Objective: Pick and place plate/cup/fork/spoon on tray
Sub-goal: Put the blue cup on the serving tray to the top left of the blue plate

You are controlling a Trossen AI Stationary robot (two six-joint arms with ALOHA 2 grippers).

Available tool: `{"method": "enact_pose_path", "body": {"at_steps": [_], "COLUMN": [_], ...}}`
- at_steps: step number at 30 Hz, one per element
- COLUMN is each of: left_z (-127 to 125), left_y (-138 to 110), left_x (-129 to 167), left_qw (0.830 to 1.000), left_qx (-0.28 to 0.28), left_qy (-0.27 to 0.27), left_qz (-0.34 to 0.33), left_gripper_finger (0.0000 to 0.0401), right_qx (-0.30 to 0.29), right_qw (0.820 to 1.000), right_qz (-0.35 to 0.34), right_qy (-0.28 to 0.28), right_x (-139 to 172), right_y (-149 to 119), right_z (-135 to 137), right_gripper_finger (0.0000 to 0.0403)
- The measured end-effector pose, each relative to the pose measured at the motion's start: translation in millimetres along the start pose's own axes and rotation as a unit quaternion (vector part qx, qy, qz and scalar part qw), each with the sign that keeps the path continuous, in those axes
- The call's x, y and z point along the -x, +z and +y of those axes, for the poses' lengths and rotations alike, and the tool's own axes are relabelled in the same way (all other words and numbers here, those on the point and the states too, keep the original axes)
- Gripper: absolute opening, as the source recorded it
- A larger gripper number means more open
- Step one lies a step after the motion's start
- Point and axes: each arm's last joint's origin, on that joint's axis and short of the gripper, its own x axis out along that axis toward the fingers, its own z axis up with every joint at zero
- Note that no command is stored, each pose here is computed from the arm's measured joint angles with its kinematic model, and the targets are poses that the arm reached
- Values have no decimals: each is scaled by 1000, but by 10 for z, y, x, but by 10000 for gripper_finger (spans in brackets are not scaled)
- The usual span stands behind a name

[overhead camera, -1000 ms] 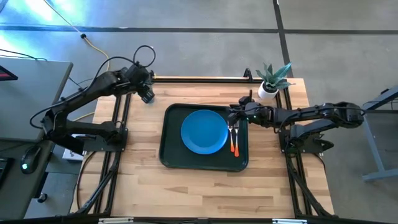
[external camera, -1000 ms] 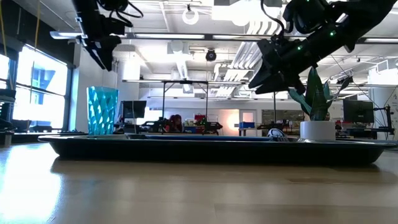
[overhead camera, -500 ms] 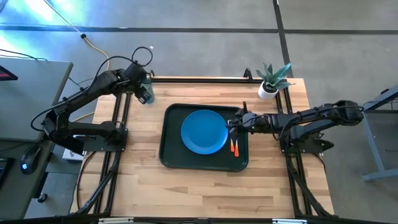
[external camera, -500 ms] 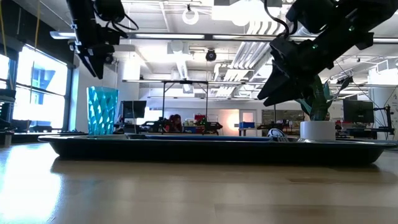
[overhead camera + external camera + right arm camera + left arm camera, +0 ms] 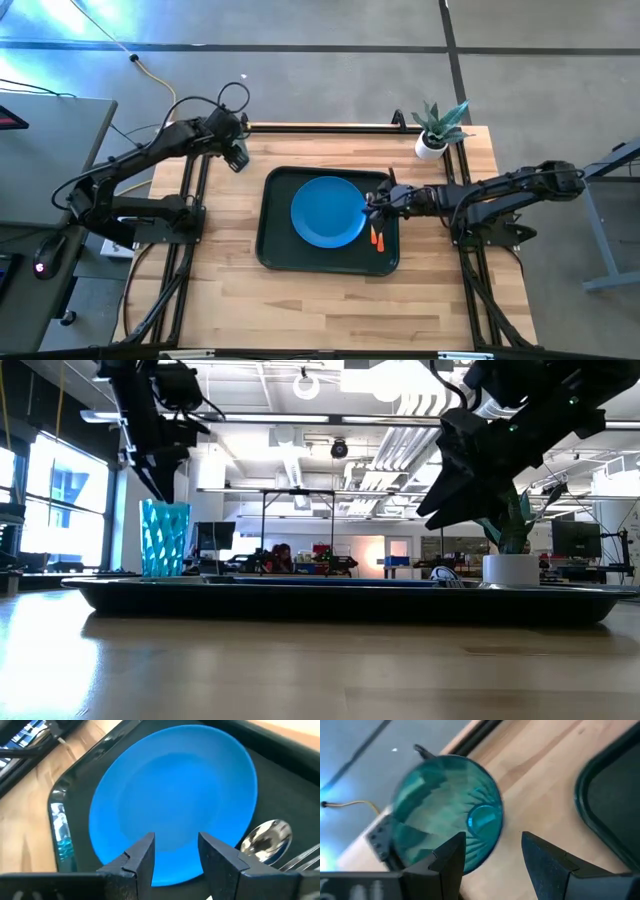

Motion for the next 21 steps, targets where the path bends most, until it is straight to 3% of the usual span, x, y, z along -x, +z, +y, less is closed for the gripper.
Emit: {"method": "enact_pose_path", "body": {"at_steps": [13, 21], "left_z": [-2, -15], "left_y": [-101, -82], "left_x": [-242, -270], "left_qw": [1000, 1000], "left_qx": [6, 0], "left_qy": [9, -1], "left_qz": [-6, -8], "left_gripper_finger": [164, 111], "right_qx": [1, 19], "right_qw": [1000, 1000], "right_qz": [-5, -9], "right_qy": [0, -6], "right_x": [21, 18], "right_y": [-61, -45], "right_z": [72, 54], "right_gripper_finger": [142, 142]}}
